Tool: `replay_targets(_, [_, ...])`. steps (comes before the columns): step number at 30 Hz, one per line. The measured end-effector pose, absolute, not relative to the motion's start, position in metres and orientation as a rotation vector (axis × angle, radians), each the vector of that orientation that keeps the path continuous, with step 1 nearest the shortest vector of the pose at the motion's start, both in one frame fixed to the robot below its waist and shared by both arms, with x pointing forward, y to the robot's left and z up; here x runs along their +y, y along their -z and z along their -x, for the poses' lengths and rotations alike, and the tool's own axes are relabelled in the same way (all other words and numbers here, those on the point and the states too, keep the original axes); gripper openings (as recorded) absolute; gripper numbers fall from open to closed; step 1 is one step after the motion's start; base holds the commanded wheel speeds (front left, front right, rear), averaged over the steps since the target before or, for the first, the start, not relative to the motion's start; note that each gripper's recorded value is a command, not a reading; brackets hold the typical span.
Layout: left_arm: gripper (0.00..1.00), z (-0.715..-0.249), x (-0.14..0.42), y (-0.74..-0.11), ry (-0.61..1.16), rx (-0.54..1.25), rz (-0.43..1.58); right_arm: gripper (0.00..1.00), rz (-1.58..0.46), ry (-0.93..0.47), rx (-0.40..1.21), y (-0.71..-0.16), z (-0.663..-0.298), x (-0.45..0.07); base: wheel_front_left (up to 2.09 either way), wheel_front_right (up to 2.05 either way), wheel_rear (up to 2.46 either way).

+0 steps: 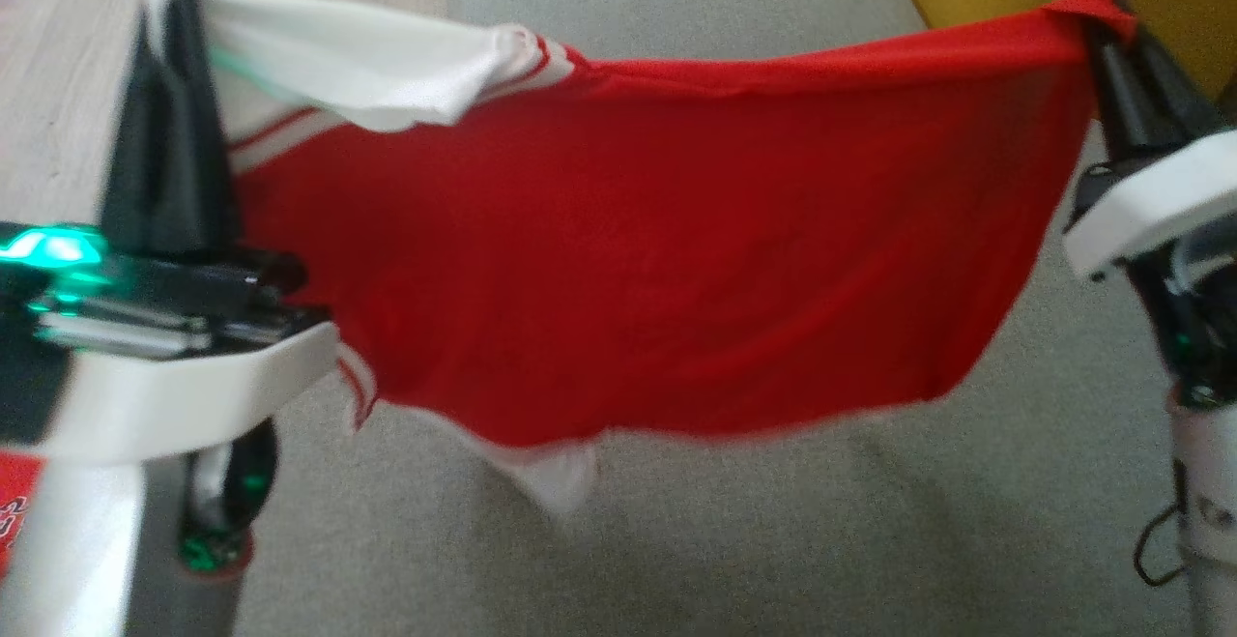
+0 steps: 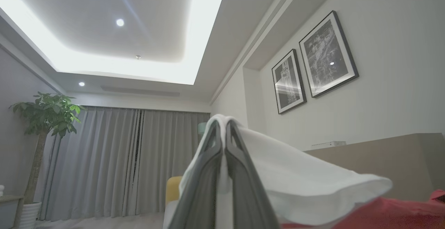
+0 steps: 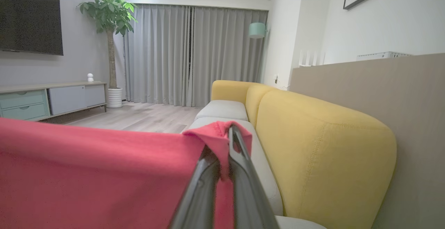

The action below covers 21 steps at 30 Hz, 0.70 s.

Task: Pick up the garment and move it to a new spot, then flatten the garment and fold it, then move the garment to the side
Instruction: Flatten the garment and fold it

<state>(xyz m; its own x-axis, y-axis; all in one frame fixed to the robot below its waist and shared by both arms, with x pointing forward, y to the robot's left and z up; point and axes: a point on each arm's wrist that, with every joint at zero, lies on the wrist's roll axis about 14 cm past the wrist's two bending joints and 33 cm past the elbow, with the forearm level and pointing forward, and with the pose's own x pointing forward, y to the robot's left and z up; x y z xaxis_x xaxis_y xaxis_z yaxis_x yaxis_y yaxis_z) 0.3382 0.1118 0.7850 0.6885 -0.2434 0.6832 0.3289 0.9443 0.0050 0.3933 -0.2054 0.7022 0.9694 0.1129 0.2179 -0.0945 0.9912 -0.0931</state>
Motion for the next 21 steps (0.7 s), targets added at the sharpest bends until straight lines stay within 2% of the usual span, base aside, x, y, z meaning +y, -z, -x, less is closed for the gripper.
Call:
replay_targets(6, [0.00,-0.324,0.108,-0.820,0.378,-0.786,0.099,0.00,0.081,-0.078,-0.215,-0.719,-0.374,-0.207,0.00,0.00,0.00])
replay_targets(10, [0.00,-0.356,0.101,-0.829,0.404,-0.740,0.054,0.00,0.102,-0.050,-0.133,-0.704,-0.386,-0.211,0.00,0.00,0.00])
replay_targets(15, [0.00,-0.450,0.091,-0.808,0.417,-0.587,0.004,0.00,0.093,-0.063,-0.062,-0.696,-0.446,-0.207,0.00,0.00,0.00])
replay_targets(21, [0.00,-0.568,0.097,-0.827,0.349,-0.599,-0.082,0.00,0.137,-0.053,-0.205,-0.741,-0.555,-0.202,0.00,0.00,0.00])
